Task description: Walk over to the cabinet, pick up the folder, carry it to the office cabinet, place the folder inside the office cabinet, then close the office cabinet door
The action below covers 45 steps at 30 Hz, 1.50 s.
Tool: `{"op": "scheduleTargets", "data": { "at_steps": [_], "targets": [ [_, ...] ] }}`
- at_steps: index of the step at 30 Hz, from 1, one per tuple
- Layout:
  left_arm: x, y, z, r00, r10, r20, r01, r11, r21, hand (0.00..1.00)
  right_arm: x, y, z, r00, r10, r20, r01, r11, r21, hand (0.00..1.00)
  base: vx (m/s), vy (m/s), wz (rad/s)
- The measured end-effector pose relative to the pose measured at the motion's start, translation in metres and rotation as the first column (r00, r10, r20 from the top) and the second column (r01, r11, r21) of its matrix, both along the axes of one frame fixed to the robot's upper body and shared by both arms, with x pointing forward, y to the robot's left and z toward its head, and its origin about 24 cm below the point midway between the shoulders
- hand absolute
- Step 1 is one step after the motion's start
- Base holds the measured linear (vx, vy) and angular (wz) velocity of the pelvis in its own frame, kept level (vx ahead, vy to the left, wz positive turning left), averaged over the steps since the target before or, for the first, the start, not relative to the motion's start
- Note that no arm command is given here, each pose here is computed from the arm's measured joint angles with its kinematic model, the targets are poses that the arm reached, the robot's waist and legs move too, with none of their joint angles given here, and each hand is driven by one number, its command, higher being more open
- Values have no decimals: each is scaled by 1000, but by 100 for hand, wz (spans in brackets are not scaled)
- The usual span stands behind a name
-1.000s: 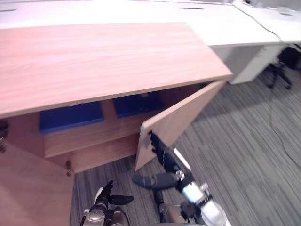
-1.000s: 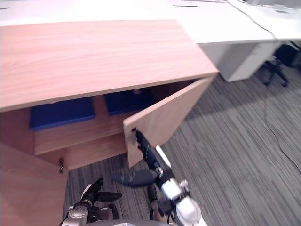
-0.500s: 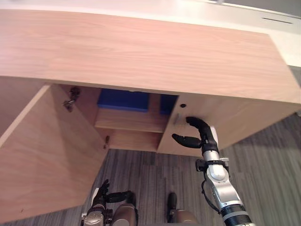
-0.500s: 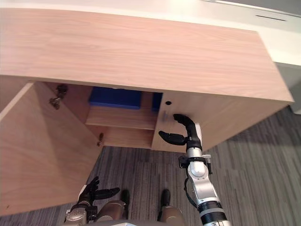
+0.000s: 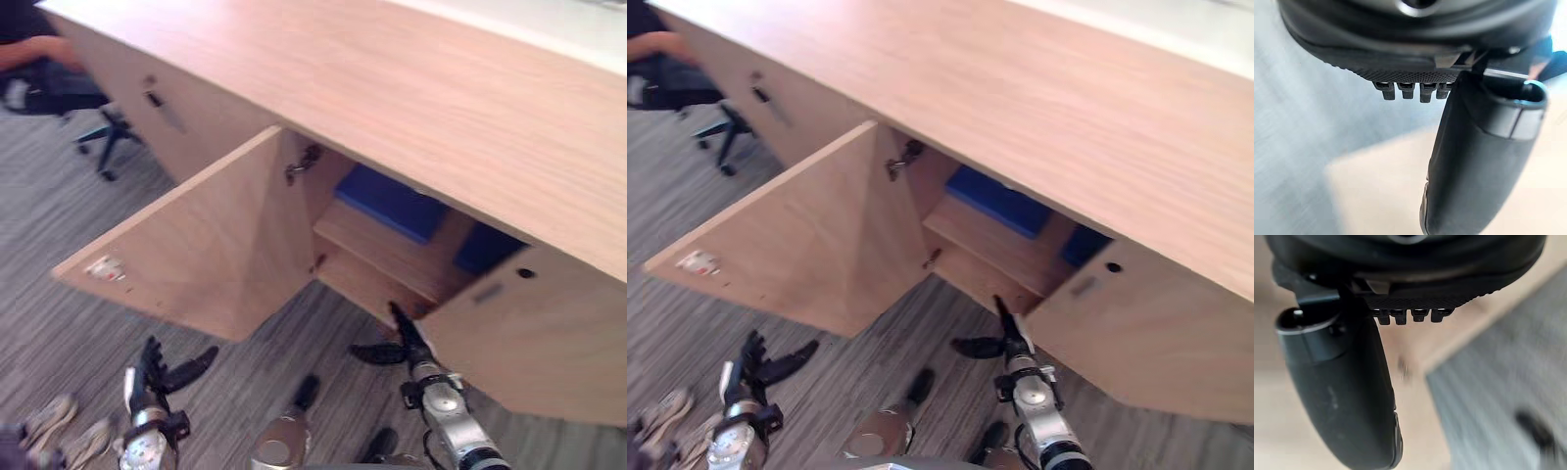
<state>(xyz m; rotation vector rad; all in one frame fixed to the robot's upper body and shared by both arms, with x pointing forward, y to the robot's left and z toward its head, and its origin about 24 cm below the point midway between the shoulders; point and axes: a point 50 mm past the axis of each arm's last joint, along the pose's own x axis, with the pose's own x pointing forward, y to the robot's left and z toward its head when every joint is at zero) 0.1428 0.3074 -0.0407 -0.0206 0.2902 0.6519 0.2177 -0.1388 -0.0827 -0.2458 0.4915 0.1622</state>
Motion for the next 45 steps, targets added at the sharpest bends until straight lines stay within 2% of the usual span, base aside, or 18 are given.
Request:
{"op": "scheduleTargets", "data": {
  "at_steps": [1, 3, 10, 15, 20, 28, 31, 37, 39, 45],
  "targets": [
    [2, 12, 15, 997, 43, 65, -47, 998, 47, 100, 6, 12, 3, 1000, 30, 10, -30, 999, 17, 100, 38, -57, 61],
    [3, 21, 28, 992, 68, 107, -76, 994, 80, 100, 12, 16, 7, 999, 41, 27, -42, 999, 18, 100, 26, -21, 56],
    [20, 27, 61, 975, 39, 220, -76, 984, 163, 100, 15, 5, 7, 999, 16, 32, -16, 1000, -9, 100, -47, -46, 14],
    [44, 28, 93, 954, -96, 285, 17, 963, 271, 100, -21, -14, -15, 996, -48, -79, 47, 999, -16, 100, -71, -51, -11],
    [55, 24, 100, 943, -169, 286, 78, 950, 304, 100, -51, -34, -31, 975, -145, -170, 142, 989, -28, 100, -46, -30, -24],
    [52, 27, 92, 953, -126, 274, 47, 959, 278, 100, -96, -50, -53, 912, -258, -319, 258, 965, -45, 100, -63, -31, -22],
    [40, 13, 80, 952, -79, 295, 16, 977, 212, 100, -107, -51, -58, 888, -291, -357, 295, 954, -43, 100, -59, 12, -21],
    [-1, -37, 57, 952, -78, 295, 62, 996, 62, 100, -115, -51, -61, 859, -339, -383, 351, 935, -41, 100, -22, 44, -10],
    [-14, -58, 46, 960, -113, 257, 118, 993, -3, 100, -115, -51, -61, 858, -345, -382, 355, 934, -46, 100, -48, 57, 4],
    [-27, -104, 25, 952, -239, 193, 270, 951, -151, 100, -107, -49, -59, 862, -359, -357, 367, 929, -48, 100, -81, 50, 2]
  ]
}}
